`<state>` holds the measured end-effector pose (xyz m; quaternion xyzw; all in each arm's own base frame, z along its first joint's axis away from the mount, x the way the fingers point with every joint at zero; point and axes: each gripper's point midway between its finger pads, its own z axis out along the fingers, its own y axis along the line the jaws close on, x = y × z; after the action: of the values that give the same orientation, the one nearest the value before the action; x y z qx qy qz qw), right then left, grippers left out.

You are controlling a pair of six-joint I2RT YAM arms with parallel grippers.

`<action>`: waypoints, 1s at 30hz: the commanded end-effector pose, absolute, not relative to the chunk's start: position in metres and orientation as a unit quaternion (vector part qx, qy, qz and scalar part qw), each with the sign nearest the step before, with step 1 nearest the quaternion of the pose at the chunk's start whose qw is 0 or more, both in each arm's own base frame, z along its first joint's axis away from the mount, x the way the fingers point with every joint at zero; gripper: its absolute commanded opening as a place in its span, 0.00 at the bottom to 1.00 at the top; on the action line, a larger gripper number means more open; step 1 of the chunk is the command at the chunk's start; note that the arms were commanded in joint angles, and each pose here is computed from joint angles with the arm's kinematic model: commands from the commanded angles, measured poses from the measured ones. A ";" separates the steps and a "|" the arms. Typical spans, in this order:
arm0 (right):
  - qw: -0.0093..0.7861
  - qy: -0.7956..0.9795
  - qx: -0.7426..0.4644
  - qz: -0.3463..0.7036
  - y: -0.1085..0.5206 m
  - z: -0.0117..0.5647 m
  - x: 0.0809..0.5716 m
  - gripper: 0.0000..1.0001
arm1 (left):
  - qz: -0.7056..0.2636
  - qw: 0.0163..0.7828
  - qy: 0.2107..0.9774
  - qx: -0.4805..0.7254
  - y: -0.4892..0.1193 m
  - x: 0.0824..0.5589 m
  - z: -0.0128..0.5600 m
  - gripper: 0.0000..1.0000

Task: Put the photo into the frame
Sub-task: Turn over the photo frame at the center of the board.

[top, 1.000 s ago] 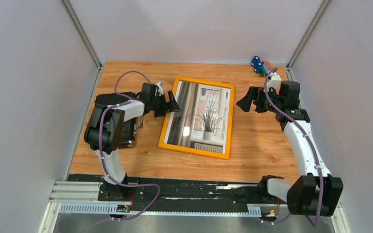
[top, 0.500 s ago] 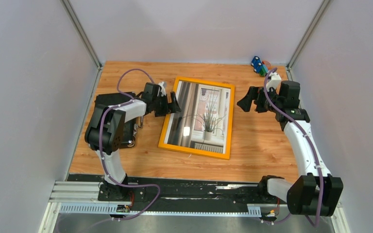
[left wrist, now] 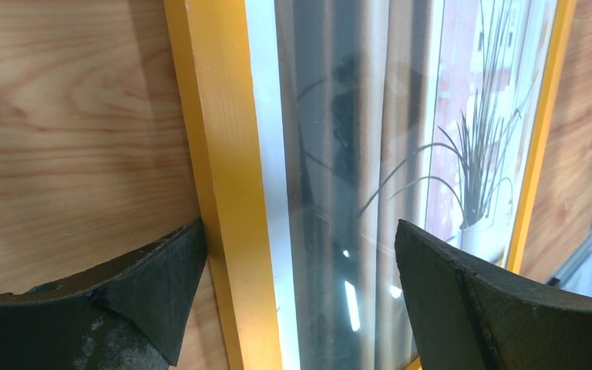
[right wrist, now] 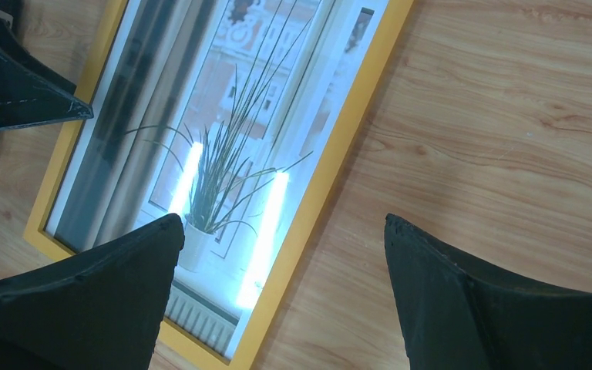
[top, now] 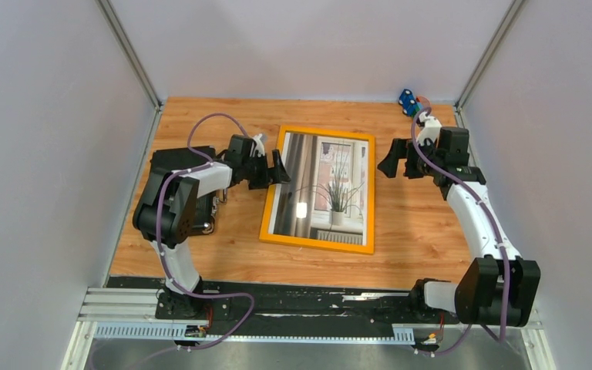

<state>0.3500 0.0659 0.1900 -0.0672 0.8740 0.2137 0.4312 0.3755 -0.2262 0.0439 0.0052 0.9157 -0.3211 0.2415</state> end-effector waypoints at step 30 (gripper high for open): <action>0.489 0.854 -0.087 0.152 0.039 0.201 0.341 1.00 | -0.100 0.441 0.887 0.096 -0.138 0.381 0.181 1.00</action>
<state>0.3390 0.0464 0.1871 -0.0808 0.8718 0.1686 0.4527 0.3641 -0.1627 0.1153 0.0716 0.9241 -0.1631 0.3381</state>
